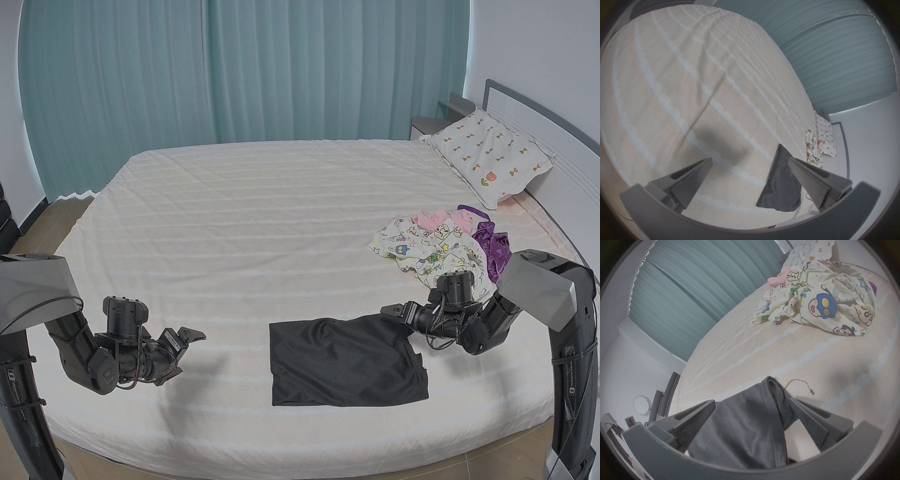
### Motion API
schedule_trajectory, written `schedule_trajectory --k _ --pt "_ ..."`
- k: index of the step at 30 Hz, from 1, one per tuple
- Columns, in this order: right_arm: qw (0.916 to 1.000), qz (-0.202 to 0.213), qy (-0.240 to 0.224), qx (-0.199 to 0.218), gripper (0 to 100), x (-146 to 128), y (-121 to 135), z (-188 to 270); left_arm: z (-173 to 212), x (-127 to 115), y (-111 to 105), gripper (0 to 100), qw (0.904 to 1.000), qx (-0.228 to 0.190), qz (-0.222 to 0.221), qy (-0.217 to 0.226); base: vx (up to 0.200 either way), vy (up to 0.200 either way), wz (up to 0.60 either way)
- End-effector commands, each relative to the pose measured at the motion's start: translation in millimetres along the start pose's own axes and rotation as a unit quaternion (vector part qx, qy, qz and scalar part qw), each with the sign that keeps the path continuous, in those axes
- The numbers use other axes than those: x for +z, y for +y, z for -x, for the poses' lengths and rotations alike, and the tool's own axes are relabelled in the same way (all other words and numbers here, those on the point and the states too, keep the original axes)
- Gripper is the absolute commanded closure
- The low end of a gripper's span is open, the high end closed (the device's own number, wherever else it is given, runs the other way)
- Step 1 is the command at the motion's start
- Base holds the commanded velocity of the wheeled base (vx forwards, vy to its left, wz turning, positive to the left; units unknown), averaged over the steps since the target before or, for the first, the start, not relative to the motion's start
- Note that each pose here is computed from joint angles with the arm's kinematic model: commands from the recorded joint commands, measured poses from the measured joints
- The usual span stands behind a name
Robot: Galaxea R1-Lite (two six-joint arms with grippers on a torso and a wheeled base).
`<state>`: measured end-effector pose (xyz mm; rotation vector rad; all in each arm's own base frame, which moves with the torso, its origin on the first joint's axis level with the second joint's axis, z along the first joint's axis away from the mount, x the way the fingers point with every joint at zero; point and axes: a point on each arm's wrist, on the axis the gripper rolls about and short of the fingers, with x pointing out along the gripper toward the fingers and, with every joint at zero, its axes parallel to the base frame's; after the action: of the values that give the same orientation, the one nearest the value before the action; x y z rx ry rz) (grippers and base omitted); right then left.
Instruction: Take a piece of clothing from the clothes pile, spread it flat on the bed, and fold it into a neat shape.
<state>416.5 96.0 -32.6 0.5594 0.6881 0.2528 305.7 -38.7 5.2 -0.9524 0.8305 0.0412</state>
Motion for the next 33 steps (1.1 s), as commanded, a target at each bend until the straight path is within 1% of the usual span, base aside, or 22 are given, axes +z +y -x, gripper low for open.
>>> schedule_trajectory --k 1,3,10,11,23,24,26,33 --pt "1.0000 -0.002 0.000 0.001 0 1 -3 -9 -1 0 1 0 1.0000 0.001 0.000 0.000 0.000 0.000 0.00" --pt "1.0000 -0.007 0.000 0.005 0 6 -1 -15 -1 0 1 0 1.0000 0.002 0.001 0.000 0.000 0.000 0.00" --pt "0.9997 -0.013 0.019 -0.001 0 8 4 -26 -1 0 1 0 1.0000 0.002 0.001 0.000 0.000 0.000 0.00" --pt "0.9996 -0.013 0.023 -0.004 100 7 3 -28 -1 0 1 0 1.0000 0.002 0.000 0.000 0.000 0.000 0.00" --pt "0.9994 -0.015 0.025 -0.016 100 8 5 -28 -1 0 1 0 1.0000 0.002 0.001 0.000 0.000 0.000 0.00" --pt "0.9994 -0.020 0.013 -0.025 100 14 0 -24 -1 0 0 0 1.0000 -0.002 -0.001 -0.003 0.000 0.000 0.00" --pt "0.9993 -0.024 0.003 -0.029 100 21 -3 -21 -1 0 0 0 1.0000 -0.002 -0.001 -0.003 0.000 0.000 0.00" --pt "0.9981 -0.046 -0.014 -0.038 100 33 -16 -18 -1 0 0 0 1.0000 -0.002 -0.001 -0.003 0.000 0.000 0.00"
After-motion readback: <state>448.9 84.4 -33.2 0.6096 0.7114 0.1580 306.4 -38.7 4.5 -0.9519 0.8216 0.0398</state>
